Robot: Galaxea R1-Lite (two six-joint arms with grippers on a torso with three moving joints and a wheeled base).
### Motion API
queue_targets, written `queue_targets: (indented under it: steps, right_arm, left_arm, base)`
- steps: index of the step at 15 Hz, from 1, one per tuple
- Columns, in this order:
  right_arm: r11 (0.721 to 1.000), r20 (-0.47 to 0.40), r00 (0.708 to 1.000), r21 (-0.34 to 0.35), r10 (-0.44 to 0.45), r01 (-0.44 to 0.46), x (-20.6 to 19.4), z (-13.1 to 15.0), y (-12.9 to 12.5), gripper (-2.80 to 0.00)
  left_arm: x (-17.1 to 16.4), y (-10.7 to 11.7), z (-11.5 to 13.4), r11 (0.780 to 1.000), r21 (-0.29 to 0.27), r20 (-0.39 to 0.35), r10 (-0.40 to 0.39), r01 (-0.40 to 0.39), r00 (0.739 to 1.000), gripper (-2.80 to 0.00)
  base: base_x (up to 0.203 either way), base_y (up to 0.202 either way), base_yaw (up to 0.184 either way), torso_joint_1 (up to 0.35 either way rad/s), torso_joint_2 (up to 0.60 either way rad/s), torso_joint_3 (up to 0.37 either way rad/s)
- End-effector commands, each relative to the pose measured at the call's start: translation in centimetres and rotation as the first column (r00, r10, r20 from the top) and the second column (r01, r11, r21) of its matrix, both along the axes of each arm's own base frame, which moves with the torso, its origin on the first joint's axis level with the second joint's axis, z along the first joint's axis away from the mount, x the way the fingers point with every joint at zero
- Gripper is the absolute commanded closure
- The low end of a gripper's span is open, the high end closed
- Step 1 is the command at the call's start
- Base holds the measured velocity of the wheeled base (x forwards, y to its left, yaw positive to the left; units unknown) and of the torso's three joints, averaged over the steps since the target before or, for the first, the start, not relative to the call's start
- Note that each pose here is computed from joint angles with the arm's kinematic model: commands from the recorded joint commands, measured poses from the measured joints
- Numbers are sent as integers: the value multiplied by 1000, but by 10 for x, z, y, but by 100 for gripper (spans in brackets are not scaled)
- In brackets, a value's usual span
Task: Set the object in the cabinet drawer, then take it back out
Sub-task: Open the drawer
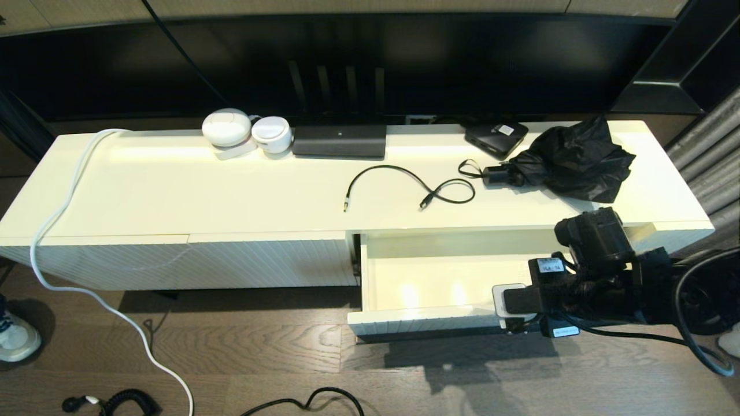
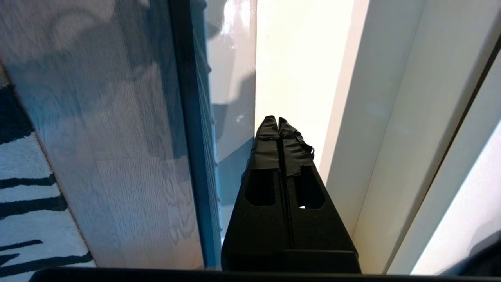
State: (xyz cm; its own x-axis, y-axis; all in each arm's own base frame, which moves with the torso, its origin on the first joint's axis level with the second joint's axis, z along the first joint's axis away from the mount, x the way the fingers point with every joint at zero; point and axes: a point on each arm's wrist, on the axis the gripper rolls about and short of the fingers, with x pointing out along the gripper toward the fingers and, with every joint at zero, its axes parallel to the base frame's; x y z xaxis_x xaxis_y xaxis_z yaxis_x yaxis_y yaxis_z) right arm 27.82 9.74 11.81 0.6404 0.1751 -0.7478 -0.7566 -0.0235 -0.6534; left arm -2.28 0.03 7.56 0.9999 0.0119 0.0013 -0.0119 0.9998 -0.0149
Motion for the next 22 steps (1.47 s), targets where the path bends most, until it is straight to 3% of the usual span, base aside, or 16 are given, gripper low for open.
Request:
queue_targets:
  steps: [1, 6, 11, 14, 17, 22]
  right_arm:
    - [1000, -22, 1000, -13, 5, -6, -6, -4, -2, 0]
    - [1000, -36, 999, -16, 12, -13, -12, -6, -1, 0]
    - [1000, 20, 1000, 4, 18, -18, -10, 8, 0, 0]
    - [998, 179, 984, 56, 16, -26, -7, 43, 3, 0]
    - [996, 279, 960, 86, 8, -33, -18, 73, -1, 0]
    - [995, 339, 941, 92, 5, -39, -37, 97, -9, 0]
  left_arm:
    - [0, 0, 0, 1000, 0, 0, 0, 0, 1000, -280]
    - [0, 0, 0, 1000, 0, 0, 0, 0, 1000, -280]
    - [0, 0, 0, 1000, 0, 0, 0, 0, 1000, -280]
    - [0, 0, 0, 1000, 0, 0, 0, 0, 1000, -280]
    - [0, 0, 0, 1000, 0, 0, 0, 0, 1000, -280]
    - [0, 0, 0, 1000, 0, 0, 0, 0, 1000, -280]
  base:
    - [0, 0, 0, 0, 0, 0]
    - [0, 0, 0, 0, 0, 0]
    - [0, 0, 0, 0, 0, 0]
    - [0, 0, 0, 0, 0, 0]
    - [0, 0, 0, 0, 0, 0]
    - [0, 0, 0, 0, 0, 0]
